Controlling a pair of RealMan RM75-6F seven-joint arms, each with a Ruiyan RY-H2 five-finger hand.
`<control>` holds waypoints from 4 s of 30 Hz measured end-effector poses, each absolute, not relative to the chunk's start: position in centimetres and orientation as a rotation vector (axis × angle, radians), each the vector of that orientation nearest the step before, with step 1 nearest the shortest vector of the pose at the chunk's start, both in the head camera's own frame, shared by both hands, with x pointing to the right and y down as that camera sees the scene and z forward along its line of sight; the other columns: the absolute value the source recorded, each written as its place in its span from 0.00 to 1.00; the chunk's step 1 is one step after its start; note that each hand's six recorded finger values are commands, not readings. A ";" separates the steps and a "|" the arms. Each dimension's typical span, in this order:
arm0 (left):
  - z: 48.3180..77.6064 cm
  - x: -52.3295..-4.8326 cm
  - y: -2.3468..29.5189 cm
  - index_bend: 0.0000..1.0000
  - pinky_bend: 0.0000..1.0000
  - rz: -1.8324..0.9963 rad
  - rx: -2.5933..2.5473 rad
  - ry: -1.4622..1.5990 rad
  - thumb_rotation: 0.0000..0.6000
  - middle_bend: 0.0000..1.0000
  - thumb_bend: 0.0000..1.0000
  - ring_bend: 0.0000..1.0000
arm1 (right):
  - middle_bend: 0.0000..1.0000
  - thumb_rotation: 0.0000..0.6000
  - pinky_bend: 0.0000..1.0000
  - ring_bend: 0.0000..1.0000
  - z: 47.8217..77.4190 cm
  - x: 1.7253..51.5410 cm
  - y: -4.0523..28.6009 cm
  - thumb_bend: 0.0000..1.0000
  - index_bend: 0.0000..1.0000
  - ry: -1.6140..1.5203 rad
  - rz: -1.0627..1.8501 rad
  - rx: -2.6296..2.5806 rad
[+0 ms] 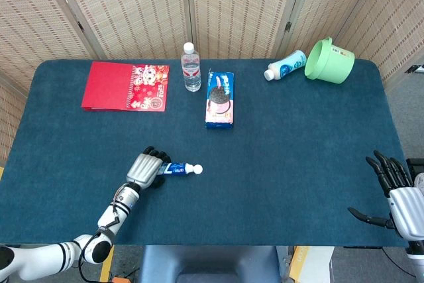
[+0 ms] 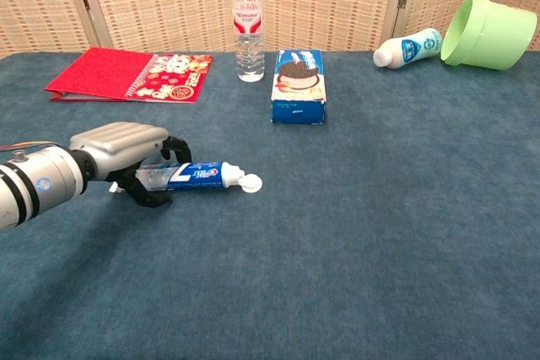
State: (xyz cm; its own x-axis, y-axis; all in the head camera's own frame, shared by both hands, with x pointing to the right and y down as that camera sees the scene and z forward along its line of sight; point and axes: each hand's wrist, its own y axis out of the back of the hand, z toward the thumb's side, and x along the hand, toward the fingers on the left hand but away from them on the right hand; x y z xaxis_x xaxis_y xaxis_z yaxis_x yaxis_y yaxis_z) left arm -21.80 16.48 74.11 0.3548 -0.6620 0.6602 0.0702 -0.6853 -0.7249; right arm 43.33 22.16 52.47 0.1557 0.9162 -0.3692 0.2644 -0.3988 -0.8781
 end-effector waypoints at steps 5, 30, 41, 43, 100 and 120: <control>74.3 -21.7 16.3 0.37 0.18 -1.382 -1.945 0.521 1.00 0.33 0.42 0.30 | 0.00 0.76 0.00 0.00 52.5 43.4 22.2 0.00 0.00 -1.132 1.267 -1.777; 71.3 -22.5 13.9 0.69 0.53 -1.075 -1.970 0.644 1.00 0.76 0.55 0.67 | 0.00 0.77 0.00 0.00 52.2 40.9 21.0 0.00 0.00 -1.055 1.192 -1.793; 64.6 -20.2 13.1 0.71 0.53 -0.743 -2.105 0.690 1.00 0.77 0.55 0.68 | 0.00 0.85 0.00 0.00 52.4 33.6 17.8 0.00 0.00 -0.831 1.026 -1.850; 63.4 -19.5 13.3 0.71 0.53 -0.700 -2.142 0.694 1.00 0.78 0.55 0.68 | 0.00 0.85 0.00 0.00 52.6 32.3 17.2 0.00 0.00 -0.794 0.999 -1.862; 60.4 -17.0 14.4 0.74 0.55 -0.653 -2.288 0.662 1.00 0.82 0.57 0.72 | 0.00 0.82 0.00 0.00 54.3 15.2 12.9 0.00 0.00 -0.668 0.589 -2.025; 59.8 -17.0 14.1 0.74 0.55 -0.584 -2.312 0.787 1.00 0.82 0.57 0.72 | 0.00 0.03 0.00 0.00 55.4 14.8 13.8 0.00 0.00 -0.733 0.572 -2.333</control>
